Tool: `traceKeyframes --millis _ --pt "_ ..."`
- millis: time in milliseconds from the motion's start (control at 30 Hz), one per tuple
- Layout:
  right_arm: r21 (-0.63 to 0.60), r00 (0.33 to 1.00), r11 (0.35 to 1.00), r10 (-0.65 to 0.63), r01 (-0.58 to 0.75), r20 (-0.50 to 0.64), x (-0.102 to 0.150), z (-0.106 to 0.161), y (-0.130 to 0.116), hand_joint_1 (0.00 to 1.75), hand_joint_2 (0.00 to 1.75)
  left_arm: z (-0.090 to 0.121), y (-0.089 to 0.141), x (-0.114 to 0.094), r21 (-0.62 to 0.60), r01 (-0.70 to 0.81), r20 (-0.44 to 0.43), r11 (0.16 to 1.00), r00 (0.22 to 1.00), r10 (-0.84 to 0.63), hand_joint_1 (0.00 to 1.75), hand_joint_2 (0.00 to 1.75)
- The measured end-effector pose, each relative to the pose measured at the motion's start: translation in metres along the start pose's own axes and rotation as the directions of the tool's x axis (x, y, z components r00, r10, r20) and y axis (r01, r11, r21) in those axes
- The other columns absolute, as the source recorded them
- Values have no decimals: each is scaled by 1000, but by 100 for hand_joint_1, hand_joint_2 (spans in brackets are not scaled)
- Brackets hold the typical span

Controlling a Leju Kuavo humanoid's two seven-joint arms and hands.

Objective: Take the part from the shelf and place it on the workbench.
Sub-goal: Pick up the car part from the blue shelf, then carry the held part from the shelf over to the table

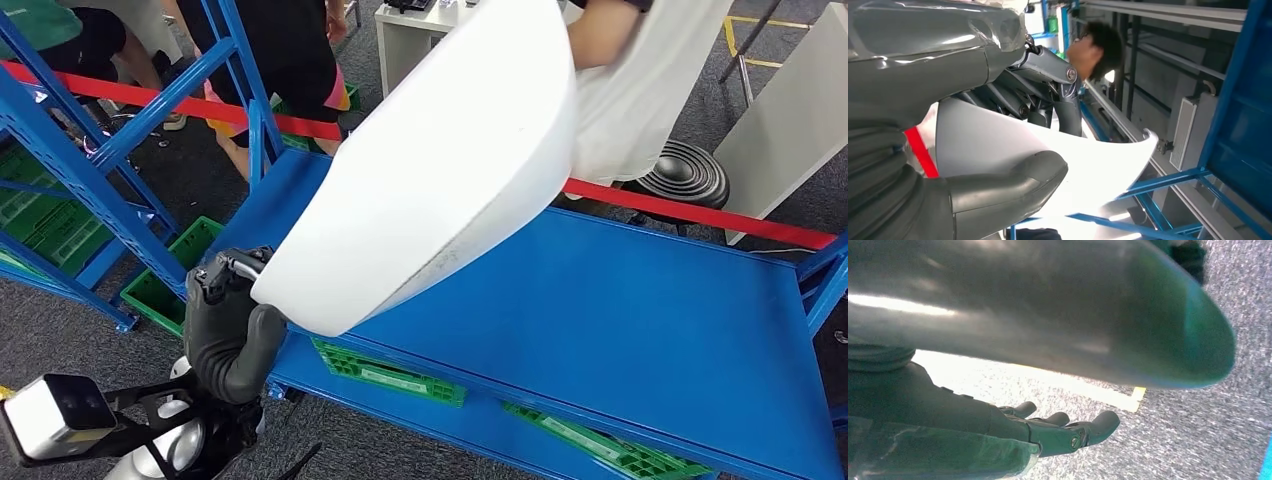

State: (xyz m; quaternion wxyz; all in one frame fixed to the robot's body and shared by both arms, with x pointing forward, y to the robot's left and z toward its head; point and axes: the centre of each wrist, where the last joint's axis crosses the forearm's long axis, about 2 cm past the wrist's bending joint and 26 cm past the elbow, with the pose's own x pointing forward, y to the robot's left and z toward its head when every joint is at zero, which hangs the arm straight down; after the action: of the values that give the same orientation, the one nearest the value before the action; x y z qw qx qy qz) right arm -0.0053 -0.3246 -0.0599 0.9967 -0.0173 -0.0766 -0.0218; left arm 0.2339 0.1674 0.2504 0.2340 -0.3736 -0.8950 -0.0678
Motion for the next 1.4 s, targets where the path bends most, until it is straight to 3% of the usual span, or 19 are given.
traceKeyframes --millis 367,667,1033,1200,1400 --pt "0 1000 1000 3 -3 9 7 -1 10 0 0 5 -6 -2 24 -106 -72 994 992 107 175 175" --pt "15 1000 1000 19 -19 2 8 -3 18 0 0 31 -10 -4 34 -159 -121 987 979 162 175 175" --pt "19 1000 999 27 -27 1 9 -4 22 0 0 41 -10 -4 45 -172 -140 984 974 177 175 175" --pt "46 999 998 44 -43 -21 8 -4 23 0 0 58 -12 -3 68 -217 -154 974 962 225 175 175" --pt "177 996 983 67 -56 -61 9 -14 32 0 0 84 -10 -2 85 -241 -221 967 942 254 175 175"
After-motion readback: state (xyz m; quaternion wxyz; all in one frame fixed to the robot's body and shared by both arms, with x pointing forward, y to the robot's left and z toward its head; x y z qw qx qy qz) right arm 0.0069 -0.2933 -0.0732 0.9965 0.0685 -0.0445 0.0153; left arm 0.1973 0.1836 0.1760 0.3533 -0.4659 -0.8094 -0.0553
